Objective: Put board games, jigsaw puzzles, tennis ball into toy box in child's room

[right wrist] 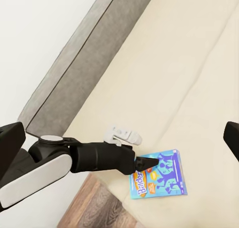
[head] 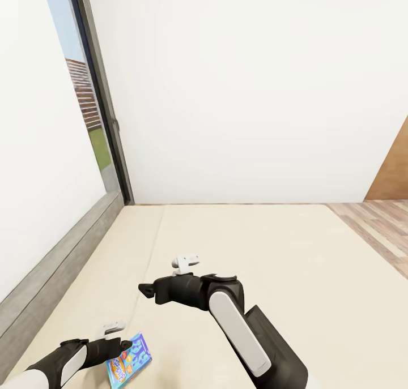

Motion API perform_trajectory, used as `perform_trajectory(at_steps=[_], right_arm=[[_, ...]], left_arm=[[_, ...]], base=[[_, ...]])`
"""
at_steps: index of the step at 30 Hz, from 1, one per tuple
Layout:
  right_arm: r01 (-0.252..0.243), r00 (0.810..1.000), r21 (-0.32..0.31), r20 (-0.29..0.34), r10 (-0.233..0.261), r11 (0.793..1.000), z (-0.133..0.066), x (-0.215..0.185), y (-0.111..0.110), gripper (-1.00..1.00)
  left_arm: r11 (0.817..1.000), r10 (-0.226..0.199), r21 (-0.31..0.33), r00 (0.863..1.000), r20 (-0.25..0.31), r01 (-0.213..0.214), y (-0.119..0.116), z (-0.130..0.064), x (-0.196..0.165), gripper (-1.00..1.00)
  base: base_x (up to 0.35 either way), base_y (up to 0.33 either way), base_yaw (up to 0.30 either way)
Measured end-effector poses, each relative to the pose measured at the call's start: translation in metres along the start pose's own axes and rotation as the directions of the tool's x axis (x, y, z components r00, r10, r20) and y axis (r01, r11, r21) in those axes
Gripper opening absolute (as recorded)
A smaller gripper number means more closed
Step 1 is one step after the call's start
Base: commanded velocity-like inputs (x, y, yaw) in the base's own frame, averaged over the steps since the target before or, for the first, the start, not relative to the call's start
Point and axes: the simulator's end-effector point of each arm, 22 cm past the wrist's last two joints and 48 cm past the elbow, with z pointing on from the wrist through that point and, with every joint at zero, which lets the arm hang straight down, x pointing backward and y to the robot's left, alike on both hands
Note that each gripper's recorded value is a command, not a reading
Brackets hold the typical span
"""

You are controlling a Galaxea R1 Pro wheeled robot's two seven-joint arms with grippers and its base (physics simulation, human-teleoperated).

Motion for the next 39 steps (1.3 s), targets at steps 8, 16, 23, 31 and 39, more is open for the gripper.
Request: perform_trajectory(at_steps=[8,16,23,31,39], right_arm=[[0.0,1.0,0.0,0.0,0.0,1.0,0.0049,0.0078,-0.005,1.0],[0.003,1.0,-0.001,-0.002,-0.003,1.0,0.0052,0.0086,-0.004,1.0],[0.004,1.0,-0.001,-0.002,-0.004,1.0,0.0053,0.0088,-0.0038,1.0],[0.004,1.0,-0.001,-0.002,-0.004,1.0,0.0053,0.0088,-0.0039,1.0],[0.004,1.0,-0.001,-0.002,-0.004,1.0,0.0053,0.0088,-0.0038,1.0]], left_arm=[[1.0,0.0,0.0,1.0,0.001,0.0,0.0027,0.0091,0.0043,1.0],[1.0,-0.001,0.002,1.0,0.0,0.001,0.0023,0.009,0.0043,1.0],[1.0,-0.004,0.004,1.0,0.0,0.004,0.0017,0.0091,0.0044,1.0],[1.0,-0.005,0.005,1.0,0.0,0.005,0.0017,0.0091,0.0044,1.0],[1.0,-0.006,0.005,1.0,0.0,0.006,0.0017,0.009,0.0044,1.0]], base=[[0.0,0.0,0.0],[0.0,0.0,0.0],[0.0,0.0,0.0],[0.0,-0.019,0.0],[0.0,-0.057,0.0]])
